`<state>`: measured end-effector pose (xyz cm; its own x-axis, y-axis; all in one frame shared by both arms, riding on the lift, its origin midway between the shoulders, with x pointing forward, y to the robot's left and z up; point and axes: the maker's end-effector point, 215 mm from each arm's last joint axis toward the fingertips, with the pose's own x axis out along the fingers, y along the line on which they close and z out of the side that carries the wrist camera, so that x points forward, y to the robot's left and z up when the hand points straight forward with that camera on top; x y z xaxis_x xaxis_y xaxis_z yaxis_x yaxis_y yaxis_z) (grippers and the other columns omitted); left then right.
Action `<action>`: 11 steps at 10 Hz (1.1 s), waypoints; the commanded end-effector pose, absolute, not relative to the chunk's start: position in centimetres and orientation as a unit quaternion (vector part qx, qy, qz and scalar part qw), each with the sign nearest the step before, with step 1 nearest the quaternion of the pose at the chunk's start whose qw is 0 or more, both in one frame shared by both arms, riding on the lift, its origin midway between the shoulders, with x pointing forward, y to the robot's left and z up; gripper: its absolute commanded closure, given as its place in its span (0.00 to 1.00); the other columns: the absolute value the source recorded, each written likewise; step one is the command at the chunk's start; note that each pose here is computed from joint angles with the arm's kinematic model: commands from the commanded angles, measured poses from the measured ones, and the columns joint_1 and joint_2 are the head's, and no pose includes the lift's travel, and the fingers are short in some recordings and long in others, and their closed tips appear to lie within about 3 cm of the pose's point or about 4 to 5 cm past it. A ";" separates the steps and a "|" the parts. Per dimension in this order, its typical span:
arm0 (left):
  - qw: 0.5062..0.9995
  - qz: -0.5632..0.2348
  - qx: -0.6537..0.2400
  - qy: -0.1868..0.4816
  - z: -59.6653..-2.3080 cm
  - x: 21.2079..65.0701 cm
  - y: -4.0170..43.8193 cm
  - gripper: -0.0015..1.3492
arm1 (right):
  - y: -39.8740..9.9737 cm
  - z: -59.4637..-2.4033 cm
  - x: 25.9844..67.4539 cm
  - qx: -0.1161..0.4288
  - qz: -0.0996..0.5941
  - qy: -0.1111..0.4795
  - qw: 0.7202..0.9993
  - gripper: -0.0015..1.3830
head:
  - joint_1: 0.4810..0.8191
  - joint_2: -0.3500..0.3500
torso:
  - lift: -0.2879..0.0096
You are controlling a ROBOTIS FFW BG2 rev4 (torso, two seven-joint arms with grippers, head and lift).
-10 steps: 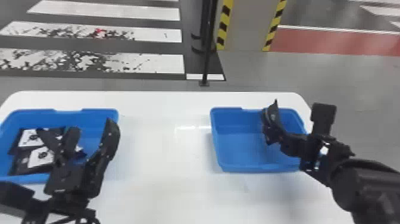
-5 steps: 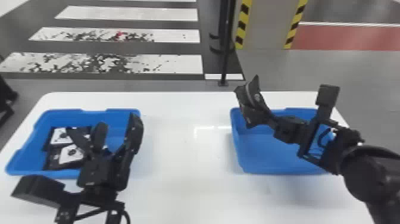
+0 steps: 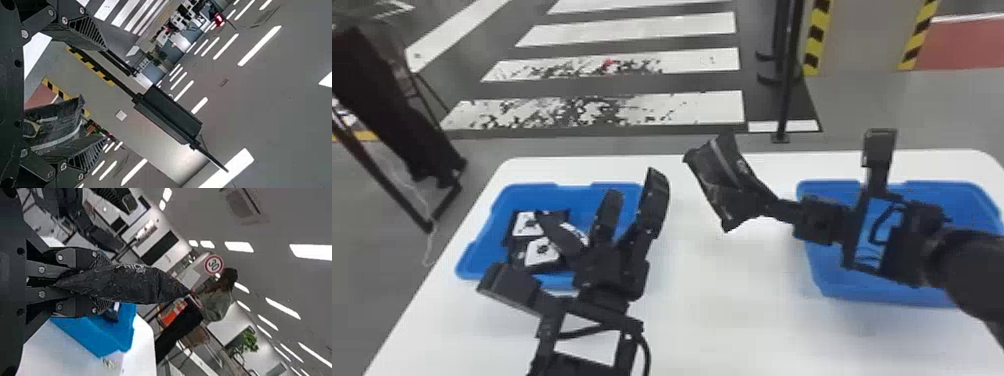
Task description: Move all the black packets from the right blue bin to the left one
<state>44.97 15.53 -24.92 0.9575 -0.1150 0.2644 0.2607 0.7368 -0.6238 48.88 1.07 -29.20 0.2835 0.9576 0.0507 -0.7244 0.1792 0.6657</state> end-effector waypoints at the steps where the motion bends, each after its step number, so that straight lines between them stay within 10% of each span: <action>1: 0.927 -0.108 -0.349 -0.090 -25.6 45.1 14.8 0.19 | 3.1 -29.0 47.2 0.335 0.589 0.211 0.705 0.85 | 0.63 0.77 | 0.40; 6: 0.927 -0.119 -0.348 -0.077 -26.0 45.4 14.0 0.19 | 5.8 -28.6 43.6 0.396 0.625 0.253 0.623 0.85 | 0.63 0.85 | 0.40; 11: 0.917 -0.137 -0.372 -0.049 -27.2 45.3 12.7 0.39 | 5.0 -30.7 44.8 0.406 0.605 0.271 0.628 0.85 | 0.63 0.82 | 0.40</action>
